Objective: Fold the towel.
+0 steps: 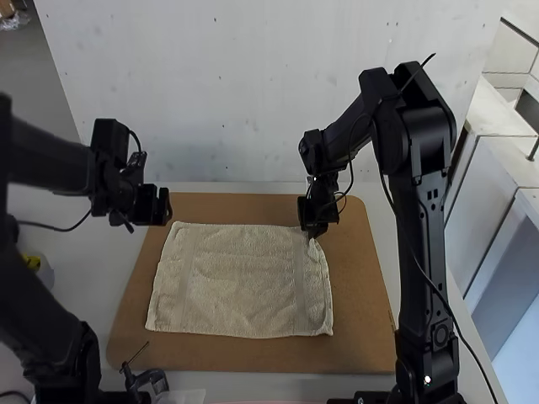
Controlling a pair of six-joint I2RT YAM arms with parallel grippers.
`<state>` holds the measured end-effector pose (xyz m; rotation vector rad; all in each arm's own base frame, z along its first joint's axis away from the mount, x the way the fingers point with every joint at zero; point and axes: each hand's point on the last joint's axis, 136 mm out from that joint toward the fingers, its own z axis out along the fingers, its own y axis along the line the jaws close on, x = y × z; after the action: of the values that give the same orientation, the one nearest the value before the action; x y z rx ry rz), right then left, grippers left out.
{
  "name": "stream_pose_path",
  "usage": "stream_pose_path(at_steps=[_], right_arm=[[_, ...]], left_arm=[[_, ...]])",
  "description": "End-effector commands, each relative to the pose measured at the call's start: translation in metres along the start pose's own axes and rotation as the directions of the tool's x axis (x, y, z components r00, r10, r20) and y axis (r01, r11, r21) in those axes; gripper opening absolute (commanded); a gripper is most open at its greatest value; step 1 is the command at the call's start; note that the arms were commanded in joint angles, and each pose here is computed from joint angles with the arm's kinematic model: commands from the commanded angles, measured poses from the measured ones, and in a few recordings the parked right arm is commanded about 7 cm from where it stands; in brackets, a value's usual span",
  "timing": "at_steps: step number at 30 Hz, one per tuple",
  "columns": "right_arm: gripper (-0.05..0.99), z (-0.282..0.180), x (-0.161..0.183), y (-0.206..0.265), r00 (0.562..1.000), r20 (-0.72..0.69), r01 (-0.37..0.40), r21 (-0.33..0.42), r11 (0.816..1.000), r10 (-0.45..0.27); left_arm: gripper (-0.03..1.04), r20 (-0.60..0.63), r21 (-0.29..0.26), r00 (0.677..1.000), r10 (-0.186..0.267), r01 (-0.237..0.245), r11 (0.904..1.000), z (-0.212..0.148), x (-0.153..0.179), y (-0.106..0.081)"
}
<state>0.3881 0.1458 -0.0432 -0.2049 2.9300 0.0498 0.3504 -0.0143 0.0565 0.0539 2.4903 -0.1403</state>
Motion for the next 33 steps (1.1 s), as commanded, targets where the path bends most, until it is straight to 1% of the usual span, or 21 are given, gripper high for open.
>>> stream_pose_path(at_steps=[1, 3, 6, 7, 8, 9, 11, 13, 14, 15, 16, 17, 18, 19, 21, 24, 27, 30, 31, 32, 33], right_arm=[[0.02, 0.019, 0.025, -0.022, 0.996, -0.089, -0.013, 0.081, 0.997, 0.02], [0.02, 0.018, 0.025, -0.027, 0.995, -0.092, -0.022, 0.083, 0.996, 0.029], [0.02, 0.018, 0.026, -0.032, 0.995, -0.097, -0.027, 0.085, 0.996, 0.035], [0.02, 0.019, 0.027, -0.033, 0.994, -0.1, -0.03, 0.086, 0.996, 0.038], [0.02, 0.019, 0.028, -0.036, 0.994, -0.102, -0.034, 0.089, 0.995, 0.043], [0.02, 0.02, 0.031, -0.04, 0.993, -0.11, -0.033, 0.092, 0.995, 0.043], [0.02, 0.021, 0.033, -0.042, 0.993, -0.114, -0.028, 0.094, 0.995, 0.038], [0.02, 0.019, 0.035, -0.043, 0.993, -0.112, -0.023, 0.094, 0.995, 0.034], [0.02, 0.018, 0.036, -0.043, 0.993, -0.109, -0.023, 0.094, 0.995, 0.034], [0.02, 0.017, 0.038, -0.043, 0.993, -0.112, -0.022, 0.094, 0.995, 0.032], [0.02, 0.016, 0.038, -0.043, 0.993, -0.111, -0.02, 0.094, 0.995, 0.031], [0.02, 0.014, 0.039, -0.043, 0.994, -0.108, -0.018, 0.093, 0.996, 0.028], [0.02, 0.013, 0.039, -0.043, 0.994, -0.105, -0.018, 0.092, 0.996, 0.028], [0.02, 0.011, 0.038, -0.044, 0.994, -0.101, -0.02, 0.092, 0.996, 0.029], [0.02, 0.007, 0.036, -0.045, 0.996, -0.092, -0.017, 0.087, 0.996, 0.025], [0.02, 0.007, 0.034, -0.046, 0.996, -0.083, -0.024, 0.085, 0.996, 0.031], [0.02, 0.007, 0.021, -0.045, 0.999, -0.028, -0.033, 0.076, 0.997, 0.035], [0.02, 0.001, 0.001, -0.045, 0.998, 0.037, -0.049, 0.066, 0.997, 0.047], [0.02, -0.017, -0.027, -0.042, 0.986, 0.151, -0.073, 0.05, 0.996, 0.065], [0.02, -0.021, -0.032, -0.042, 0.982, 0.18, -0.076, 0.053, 0.996, 0.066], [0.02, -0.029, -0.042, -0.044, 0.969, 0.237, -0.082, 0.062, 0.995, 0.065]], left_arm=[[0.94, -0.03, 0.003, 0.999, 0.026, -0.026, 0.9997, 0.015, -0.012, -0.001], [0.94, -0.045, 0.003, 0.998, 0.038, -0.038, 0.9993, 0.025, -0.017, -0.005], [0.94, -0.075, -0.035, 0.995, 0.071, -0.074, 0.9967, 0.045, -0.027, -0.009], [0.94, -0.103, -0.045, 0.992, 0.075, -0.08, 0.9958, 0.052, -0.025, -0.009], [0.94, -0.137, -0.054, 0.988, 0.076, -0.084, 0.9949, 0.061, -0.022, -0.007], [0.94, -0.218, -0.075, 0.974, 0.068, -0.086, 0.9935, 0.087, -0.01, 0.0], [0.92, -0.241, -0.097, 0.968, 0.068, -0.093, 0.9909, 0.098, -0.007, 0.004], [0.9, -0.285, -0.088, 0.956, 0.065, -0.094, 0.9917, 0.107, 0.005, 0.003], [0.88, -0.301, -0.036, 0.951, 0.07, -0.085, 0.9957, 0.114, 0.008, -0.01], [0.79, -0.313, -0.028, 0.947, 0.069, -0.082, 0.9962, 0.116, 0.01, -0.012], [0.64, -0.333, -0.019, 0.941, 0.067, -0.078, 0.9967, 0.118, 0.014, -0.014], [0.41, -0.362, 0.005, 0.93, 0.066, -0.069, 0.9976, 0.117, 0.021, -0.019], [0.13, -0.379, 0.026, 0.923, 0.065, -0.06, 0.9979, 0.116, 0.025, -0.024], [0.01, -0.382, 0.03, 0.922, 0.069, -0.062, 0.9976, 0.116, 0.026, -0.026], [0.02, -0.41, 0.051, 0.909, 0.071, -0.055, 0.9972, 0.115, 0.035, -0.03], [0.02, -0.442, 0.054, 0.894, 0.074, -0.056, 0.997, 0.112, 0.043, -0.033], [0.02, -0.444, 0.054, 0.894, 0.065, -0.045, 0.9975, 0.111, 0.042, -0.038], [0.02, -0.383, 0.052, 0.922, 0.045, -0.027, 0.9983, 0.098, 0.018, -0.045], [0.02, -0.328, 0.05, 0.944, 0.021, -0.005, 0.9987, 0.088, -0.004, -0.05], [0.02, -0.317, 0.047, 0.948, 0.01, 0.005, 0.9989, 0.086, -0.008, -0.05], [0.02, -0.286, 0.042, 0.958, -0.014, 0.027, 0.9987, 0.08, -0.02, -0.051]])
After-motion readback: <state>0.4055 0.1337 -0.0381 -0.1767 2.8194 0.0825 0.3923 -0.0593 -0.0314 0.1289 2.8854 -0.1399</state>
